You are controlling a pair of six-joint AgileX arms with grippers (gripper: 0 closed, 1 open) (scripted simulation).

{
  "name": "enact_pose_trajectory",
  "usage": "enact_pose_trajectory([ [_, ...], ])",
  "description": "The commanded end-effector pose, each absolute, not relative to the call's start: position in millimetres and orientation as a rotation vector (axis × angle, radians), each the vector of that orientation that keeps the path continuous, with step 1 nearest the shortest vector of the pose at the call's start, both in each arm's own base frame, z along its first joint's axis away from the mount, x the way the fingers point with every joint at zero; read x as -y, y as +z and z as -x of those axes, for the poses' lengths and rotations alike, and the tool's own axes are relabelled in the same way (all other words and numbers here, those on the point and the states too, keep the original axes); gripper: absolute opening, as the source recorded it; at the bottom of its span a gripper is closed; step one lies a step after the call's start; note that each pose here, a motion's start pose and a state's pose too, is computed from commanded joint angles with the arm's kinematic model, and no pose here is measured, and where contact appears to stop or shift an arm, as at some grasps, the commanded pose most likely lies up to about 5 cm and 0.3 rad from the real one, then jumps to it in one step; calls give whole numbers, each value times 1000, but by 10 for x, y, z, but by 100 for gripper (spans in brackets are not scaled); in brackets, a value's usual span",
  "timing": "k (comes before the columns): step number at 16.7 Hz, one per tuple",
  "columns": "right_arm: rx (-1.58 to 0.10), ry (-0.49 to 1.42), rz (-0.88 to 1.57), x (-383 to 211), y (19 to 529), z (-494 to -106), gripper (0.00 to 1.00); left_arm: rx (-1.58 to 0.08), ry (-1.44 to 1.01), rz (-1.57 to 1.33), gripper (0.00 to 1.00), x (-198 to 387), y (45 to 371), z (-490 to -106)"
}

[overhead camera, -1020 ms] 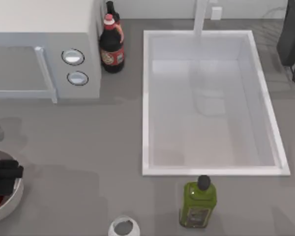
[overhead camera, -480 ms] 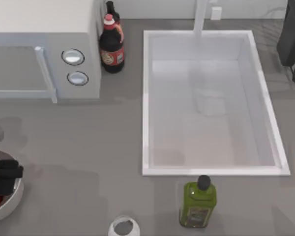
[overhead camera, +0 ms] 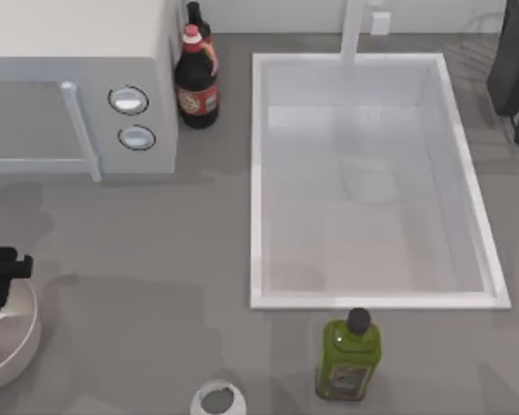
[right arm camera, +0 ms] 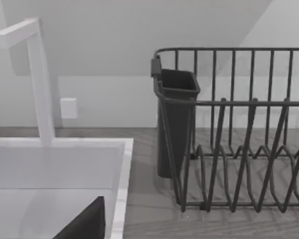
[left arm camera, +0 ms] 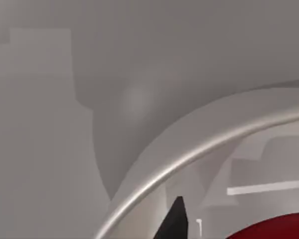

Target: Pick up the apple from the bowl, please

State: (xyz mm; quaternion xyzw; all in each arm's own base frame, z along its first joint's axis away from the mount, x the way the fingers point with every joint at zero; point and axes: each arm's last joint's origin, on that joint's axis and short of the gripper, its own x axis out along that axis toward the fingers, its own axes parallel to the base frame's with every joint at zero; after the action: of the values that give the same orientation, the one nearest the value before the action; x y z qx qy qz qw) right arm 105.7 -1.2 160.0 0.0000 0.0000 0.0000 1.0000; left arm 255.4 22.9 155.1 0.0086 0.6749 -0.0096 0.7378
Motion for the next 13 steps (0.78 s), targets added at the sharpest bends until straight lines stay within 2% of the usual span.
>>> enact_pose_trajectory([
  [4,0,0,0,12,1600,-1057,100,-1497,-22,-18,0,-247,2275,-2740],
  [9,0,0,0,12,1600,-1057,100,-1499,-22,-18,0,-231,3277,-2577],
  [13,0,0,0,12,1600,-1057,100,-1470,-20,-20,0,-212,3686,-2371],
])
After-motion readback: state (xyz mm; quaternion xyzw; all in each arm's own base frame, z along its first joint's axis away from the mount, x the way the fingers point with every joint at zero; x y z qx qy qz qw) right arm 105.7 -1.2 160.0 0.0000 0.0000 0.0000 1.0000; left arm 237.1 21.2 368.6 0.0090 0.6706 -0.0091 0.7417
